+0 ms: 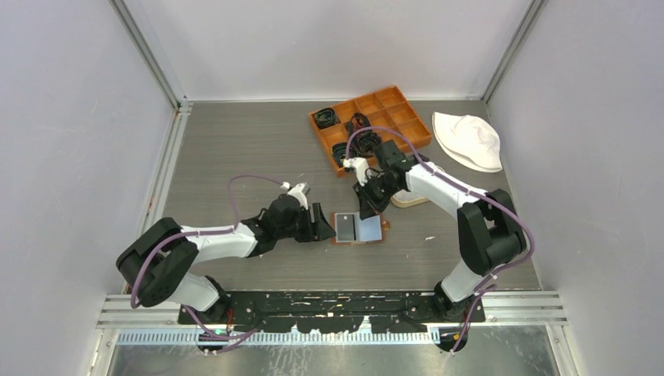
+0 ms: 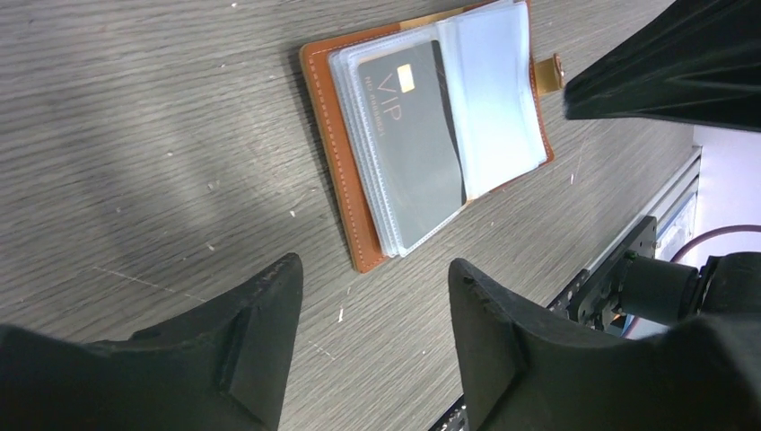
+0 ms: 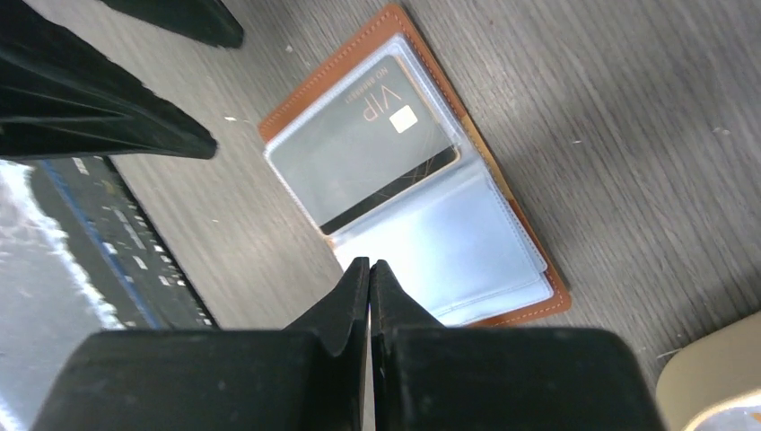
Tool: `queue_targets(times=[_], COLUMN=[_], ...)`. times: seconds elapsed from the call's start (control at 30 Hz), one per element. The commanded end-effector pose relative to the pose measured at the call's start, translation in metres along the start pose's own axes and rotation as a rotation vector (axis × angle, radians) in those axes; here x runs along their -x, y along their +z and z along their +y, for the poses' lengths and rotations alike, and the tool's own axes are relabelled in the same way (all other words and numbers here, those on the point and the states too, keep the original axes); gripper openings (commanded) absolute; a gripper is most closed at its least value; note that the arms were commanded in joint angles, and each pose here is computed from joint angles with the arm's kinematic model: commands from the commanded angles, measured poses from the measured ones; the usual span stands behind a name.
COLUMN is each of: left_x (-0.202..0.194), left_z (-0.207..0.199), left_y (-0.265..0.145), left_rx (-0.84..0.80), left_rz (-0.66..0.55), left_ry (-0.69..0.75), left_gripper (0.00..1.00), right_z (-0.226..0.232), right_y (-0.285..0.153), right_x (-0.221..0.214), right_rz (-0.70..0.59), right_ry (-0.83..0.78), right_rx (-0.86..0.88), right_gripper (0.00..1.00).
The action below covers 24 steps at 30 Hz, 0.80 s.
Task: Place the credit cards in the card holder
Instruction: Insert the credit card into the card holder, then close the card holder at the center of the board.
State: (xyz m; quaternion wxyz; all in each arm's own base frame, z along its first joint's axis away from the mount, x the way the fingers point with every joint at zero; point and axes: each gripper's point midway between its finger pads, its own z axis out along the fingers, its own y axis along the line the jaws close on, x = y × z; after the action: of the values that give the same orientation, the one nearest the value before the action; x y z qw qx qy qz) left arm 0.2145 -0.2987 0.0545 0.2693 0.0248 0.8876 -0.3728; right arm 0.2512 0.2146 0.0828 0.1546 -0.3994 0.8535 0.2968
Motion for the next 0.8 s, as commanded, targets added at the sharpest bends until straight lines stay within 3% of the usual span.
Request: queue_targets(times=[0.0,0.3,0.77], left_x=[0.015,0.006,0.019], left_z=[-0.002,0.011,0.033], left_y=[-0.001,0.019,0.042], left_rx=[-0.034,-0.034,-0.047], left_rz=[-0.08,-0.042,-0.026], left_ry=[-0.033,-0.106,-0.072], left_gripper=[0.63,0.65,0.64], right_z=[-0.021,-0.027,-0.013], right_y=[0.019,0.05,0.063], right_x=[-0.006,-0.015,-0.024], right_rz=[0.064,0.209,0.242], right_ry=[-0.148,-0.176,-0.082], right_rx=[-0.125,-0.196,-0.067], right_gripper=[0.06,0.04,0.03])
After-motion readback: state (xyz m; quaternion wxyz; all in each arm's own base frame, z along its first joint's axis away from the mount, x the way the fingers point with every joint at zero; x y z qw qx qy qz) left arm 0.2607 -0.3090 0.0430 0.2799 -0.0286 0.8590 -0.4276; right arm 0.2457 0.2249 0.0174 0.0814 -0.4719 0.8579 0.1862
